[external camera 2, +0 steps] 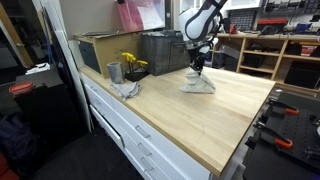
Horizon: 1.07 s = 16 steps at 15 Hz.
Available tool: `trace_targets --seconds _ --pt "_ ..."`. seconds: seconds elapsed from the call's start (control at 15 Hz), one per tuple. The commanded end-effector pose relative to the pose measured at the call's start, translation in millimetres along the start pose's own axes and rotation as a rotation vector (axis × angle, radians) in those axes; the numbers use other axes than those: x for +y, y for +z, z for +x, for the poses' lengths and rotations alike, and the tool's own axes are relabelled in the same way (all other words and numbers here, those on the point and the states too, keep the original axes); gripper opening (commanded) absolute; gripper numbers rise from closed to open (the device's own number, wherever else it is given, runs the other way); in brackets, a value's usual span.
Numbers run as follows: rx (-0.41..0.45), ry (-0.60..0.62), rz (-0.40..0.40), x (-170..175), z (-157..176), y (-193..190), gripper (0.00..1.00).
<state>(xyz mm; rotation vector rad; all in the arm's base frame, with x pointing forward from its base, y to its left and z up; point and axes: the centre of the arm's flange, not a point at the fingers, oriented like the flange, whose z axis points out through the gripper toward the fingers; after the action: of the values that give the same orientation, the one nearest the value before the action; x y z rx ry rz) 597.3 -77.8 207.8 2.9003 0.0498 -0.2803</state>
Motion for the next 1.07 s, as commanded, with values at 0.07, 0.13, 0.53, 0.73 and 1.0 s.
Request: trace_targets --seconds 0.07,0.13,0.53,0.73,1.0 --pt "0.002 -0.049 0.069 -15 -3 -13 0.26" --pt "0.009 -0.069 0.082 -20 -3 -16 0.09" --pt "0.013 -0.114 0.118 -34 -3 -19 0.0" --pt "0.012 -0.127 0.122 -37 -4 -18 0.07" --pt "0.013 -0.141 0.11 -60 -2 -6 0.49"
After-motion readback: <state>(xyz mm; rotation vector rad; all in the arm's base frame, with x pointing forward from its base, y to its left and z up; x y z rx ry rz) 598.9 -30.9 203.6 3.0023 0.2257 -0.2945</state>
